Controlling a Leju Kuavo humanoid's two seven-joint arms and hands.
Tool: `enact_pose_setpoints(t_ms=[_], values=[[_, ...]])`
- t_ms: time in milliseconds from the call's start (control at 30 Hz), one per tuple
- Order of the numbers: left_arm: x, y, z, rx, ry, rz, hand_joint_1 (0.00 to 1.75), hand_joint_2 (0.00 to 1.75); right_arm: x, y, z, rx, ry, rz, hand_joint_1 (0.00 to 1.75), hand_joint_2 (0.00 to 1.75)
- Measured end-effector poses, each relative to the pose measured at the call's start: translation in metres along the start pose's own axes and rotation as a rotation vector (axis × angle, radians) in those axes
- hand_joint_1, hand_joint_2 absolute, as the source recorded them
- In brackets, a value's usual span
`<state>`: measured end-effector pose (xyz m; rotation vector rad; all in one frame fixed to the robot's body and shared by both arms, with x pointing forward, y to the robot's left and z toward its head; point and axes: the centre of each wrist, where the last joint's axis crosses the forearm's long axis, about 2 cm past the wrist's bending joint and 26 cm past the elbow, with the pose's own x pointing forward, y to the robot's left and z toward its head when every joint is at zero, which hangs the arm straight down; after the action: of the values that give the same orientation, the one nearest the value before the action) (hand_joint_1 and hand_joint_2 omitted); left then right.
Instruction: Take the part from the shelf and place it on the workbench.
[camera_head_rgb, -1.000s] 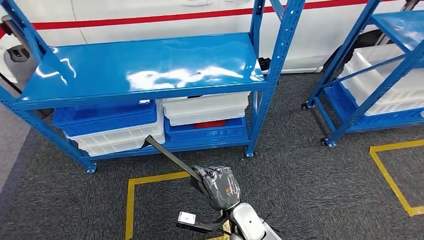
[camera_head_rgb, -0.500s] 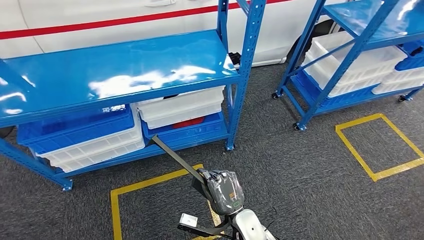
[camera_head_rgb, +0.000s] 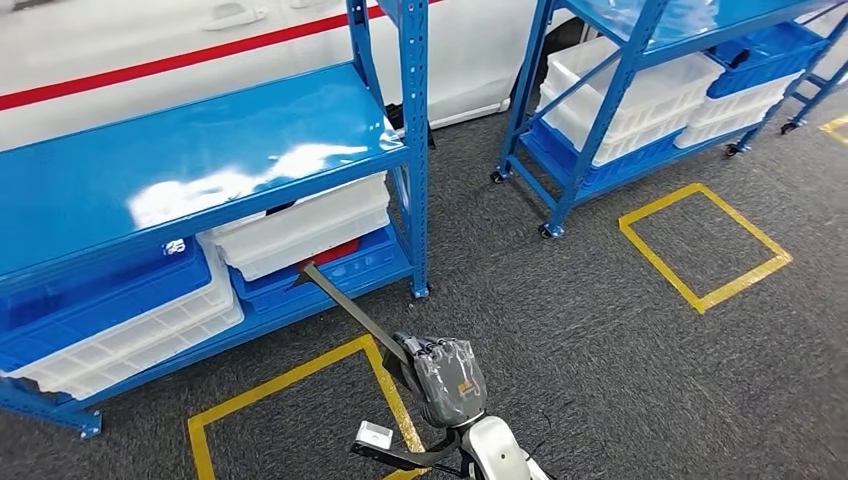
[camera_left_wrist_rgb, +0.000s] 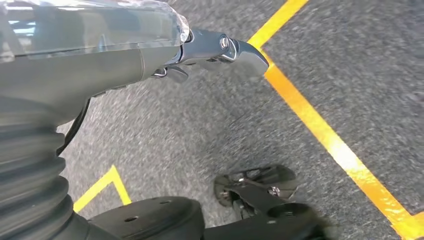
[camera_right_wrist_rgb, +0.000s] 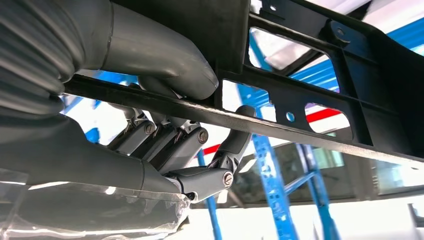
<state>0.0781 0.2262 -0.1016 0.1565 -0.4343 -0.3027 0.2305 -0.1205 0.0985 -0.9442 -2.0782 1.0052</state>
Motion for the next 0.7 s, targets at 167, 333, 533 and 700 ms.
enact_pose_setpoints(t_ms=[167,333,533,700], values=[[-0.001,0.002,0.0,0.0,0.006,0.008,0.0,1.75,0.005,0.0,-0.004,0.004,0.001,-0.012,1.75,1.75],[-0.004,0.002,0.0,0.003,0.013,0.028,0.0,1.75,0.009,0.0,-0.009,0.015,-0.007,-0.019,1.75,1.75],[-0.01,0.0,0.002,0.004,0.021,0.05,0.0,1.75,0.011,0.0,-0.012,0.021,-0.014,-0.031,1.75,1.75],[-0.01,0.0,0.002,-0.005,0.019,0.052,0.0,1.75,0.011,-0.002,-0.018,0.015,-0.01,-0.044,1.75,1.75]])
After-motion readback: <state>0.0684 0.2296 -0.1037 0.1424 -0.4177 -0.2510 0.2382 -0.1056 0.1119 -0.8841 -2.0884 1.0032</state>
